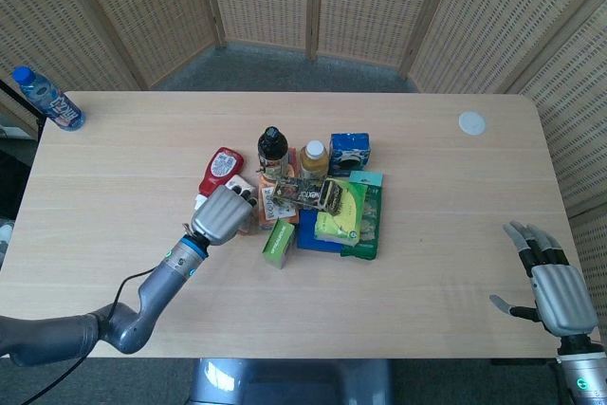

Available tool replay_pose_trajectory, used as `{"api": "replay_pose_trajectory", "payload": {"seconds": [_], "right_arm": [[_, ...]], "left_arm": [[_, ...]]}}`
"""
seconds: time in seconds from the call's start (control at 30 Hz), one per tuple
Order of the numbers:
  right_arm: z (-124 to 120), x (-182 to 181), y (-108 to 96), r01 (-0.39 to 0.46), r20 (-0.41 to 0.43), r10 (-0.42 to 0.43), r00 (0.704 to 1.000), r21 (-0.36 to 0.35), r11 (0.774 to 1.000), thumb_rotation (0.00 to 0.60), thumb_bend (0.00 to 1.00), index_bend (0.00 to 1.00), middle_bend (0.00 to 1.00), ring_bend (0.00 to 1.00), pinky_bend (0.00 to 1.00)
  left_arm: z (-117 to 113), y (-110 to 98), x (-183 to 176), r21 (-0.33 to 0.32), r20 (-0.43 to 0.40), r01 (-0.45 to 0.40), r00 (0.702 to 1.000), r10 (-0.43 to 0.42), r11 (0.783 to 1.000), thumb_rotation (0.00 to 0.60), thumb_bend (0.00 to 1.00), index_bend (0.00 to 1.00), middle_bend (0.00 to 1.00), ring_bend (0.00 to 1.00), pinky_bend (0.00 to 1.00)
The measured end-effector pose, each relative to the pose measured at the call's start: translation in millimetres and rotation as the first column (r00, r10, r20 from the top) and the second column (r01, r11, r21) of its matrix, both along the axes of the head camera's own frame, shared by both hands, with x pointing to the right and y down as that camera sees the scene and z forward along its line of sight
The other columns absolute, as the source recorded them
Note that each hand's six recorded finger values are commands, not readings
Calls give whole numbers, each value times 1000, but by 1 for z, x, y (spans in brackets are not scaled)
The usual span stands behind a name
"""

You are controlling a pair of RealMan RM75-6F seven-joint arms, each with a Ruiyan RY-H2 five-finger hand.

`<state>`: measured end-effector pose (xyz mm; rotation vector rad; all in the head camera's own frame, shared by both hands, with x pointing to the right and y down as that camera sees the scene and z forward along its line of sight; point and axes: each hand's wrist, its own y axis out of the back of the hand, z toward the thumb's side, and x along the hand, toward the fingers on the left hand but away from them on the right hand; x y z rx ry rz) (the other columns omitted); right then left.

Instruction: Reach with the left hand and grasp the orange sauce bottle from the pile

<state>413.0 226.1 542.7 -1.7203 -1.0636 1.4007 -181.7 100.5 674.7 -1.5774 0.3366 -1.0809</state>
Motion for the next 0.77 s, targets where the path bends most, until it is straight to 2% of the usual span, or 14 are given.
{"api": "replay_pose_trajectory", "payload": {"seconds": [0.13,0.33,0.53,0.67,0.77], "right_arm": [[-1,0,0,-1,0,1,1000,3,1000,581,0,0,0,0,0],[-2,0,1,-6,-1,6,1000,4,1000,582,0,0,0,0,0],[-1,0,1,-3,-7,3,1000,0,1000,582,0,0,0,0,0],[0,-2,2,5,-13,-5,1000,-3,1000,583,0,0,0,0,0],[0,-3,3,9,-15,-9,1000,-3,1000,580,0,0,0,0,0]], "left_arm": [[-17,-7,-1,19,-33,12,999,-12,1000,600,0,784,835,600,842],[-59,-23,4,61,-103,27,994,-21,998,600,0,776,824,591,839],[-130,-52,13,182,-158,35,987,-6,983,600,0,778,829,589,840],[-187,-78,16,294,-168,50,986,0,954,600,0,778,830,589,839],[-221,-92,17,356,-170,64,986,-2,932,600,0,779,833,589,839]]}}
